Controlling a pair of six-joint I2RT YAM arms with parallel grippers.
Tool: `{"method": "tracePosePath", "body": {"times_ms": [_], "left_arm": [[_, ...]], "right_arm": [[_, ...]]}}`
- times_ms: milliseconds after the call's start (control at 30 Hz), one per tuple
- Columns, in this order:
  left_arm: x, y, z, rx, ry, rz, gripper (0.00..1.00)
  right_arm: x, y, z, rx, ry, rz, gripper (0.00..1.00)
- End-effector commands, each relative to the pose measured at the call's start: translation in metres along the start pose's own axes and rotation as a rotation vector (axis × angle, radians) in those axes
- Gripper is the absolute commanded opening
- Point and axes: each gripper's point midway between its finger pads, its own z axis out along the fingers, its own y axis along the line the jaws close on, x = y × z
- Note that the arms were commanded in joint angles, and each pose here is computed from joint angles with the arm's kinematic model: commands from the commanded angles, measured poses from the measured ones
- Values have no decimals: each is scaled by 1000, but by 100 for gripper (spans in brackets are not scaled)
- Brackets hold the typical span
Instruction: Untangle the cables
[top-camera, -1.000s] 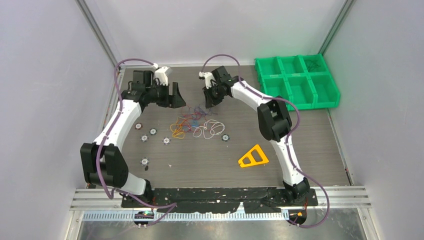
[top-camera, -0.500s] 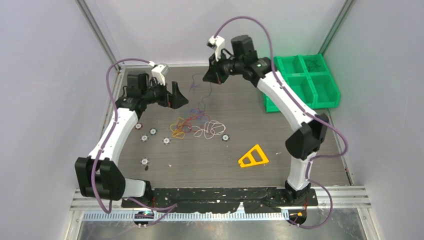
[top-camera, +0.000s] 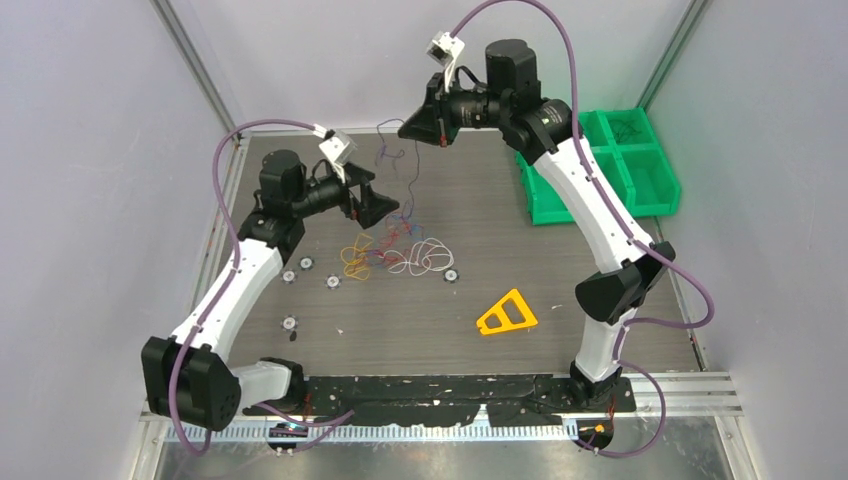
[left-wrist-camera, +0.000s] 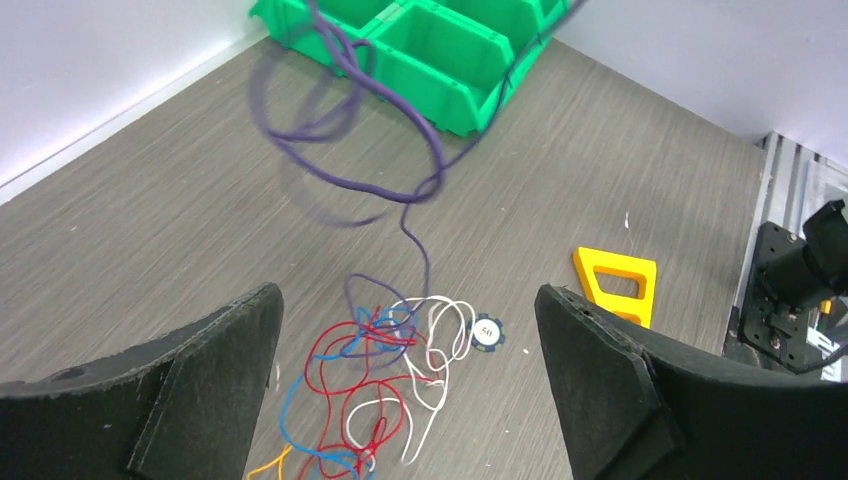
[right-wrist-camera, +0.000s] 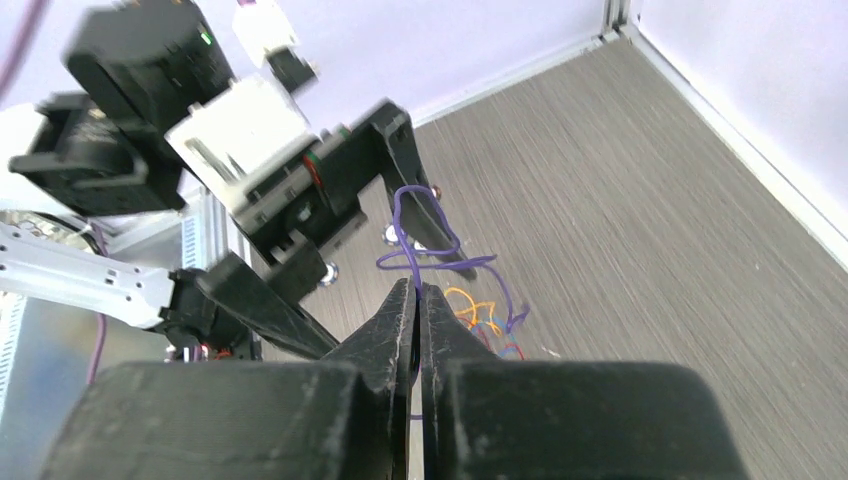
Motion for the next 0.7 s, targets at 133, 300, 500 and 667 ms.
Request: {"method": "tracePosePath", "body": {"times_ms": [133, 300, 500, 667], "left_arm": [[-30, -15, 35, 97, -139, 69, 87], [1, -14, 78, 108, -86, -13, 68], [75, 5, 83, 70, 85, -48, 26], [104, 23, 54, 4, 142, -101, 13]], "right_arm": [[-57, 44, -21, -104, -147, 15, 5], [-81, 54, -27, -126, -217, 18, 5], [-142, 63, -68, -104, -385, -23, 5], [-171, 48, -108, -34, -483, -45, 6]]}}
